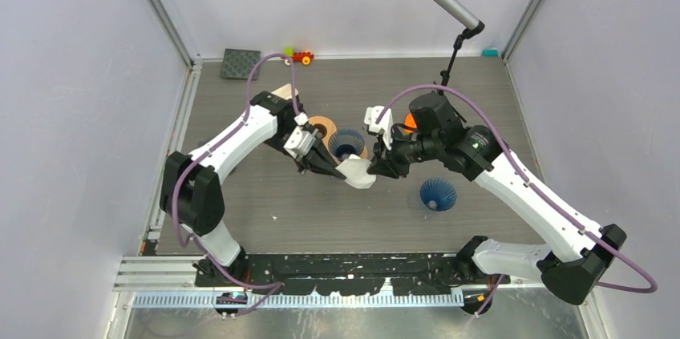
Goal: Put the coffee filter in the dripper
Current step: Adjust the coffee filter, then place the coffee filter in the coffee dripper.
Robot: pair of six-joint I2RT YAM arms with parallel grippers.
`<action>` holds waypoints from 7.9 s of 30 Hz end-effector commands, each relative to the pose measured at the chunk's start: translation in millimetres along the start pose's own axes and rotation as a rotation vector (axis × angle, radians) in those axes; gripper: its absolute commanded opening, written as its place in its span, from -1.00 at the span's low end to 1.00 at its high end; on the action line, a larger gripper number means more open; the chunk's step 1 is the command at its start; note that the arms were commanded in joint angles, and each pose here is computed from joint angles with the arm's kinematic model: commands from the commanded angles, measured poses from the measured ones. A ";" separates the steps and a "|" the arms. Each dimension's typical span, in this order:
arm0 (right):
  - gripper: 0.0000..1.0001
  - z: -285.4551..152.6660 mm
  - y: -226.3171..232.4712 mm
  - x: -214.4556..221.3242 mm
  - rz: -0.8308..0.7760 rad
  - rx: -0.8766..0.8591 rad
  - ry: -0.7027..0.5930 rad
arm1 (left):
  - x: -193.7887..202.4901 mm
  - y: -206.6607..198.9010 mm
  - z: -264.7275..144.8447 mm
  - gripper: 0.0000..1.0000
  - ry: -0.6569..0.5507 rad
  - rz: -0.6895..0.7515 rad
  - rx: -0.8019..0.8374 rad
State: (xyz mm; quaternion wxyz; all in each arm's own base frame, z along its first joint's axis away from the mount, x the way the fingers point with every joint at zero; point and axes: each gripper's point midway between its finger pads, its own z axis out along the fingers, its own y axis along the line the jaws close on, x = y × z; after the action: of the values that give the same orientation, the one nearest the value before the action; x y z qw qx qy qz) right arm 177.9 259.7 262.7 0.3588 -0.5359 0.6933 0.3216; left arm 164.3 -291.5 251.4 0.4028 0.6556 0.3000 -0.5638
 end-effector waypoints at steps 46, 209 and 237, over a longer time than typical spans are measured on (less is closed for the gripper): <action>-0.99 -1.4 -27.0 -34.7 -0.081 0.001 0.103 | -163.3 -11.3 -123.7 0.99 -0.248 -0.616 -0.545; -0.68 47.8 53.0 -57.3 -0.024 -0.253 0.024 | -24.1 -45.4 -14.9 -1.00 0.206 0.024 -0.095; -0.67 53.5 60.1 -58.2 0.010 -0.307 0.019 | -21.2 -41.3 -15.8 -1.00 0.216 0.022 -0.104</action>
State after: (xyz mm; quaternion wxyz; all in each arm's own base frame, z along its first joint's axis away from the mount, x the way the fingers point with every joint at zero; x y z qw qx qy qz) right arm 137.2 336.1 270.6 0.2451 -0.5830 0.6620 0.4021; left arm 131.7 -254.4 255.0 0.3890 0.6960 0.3791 -0.4696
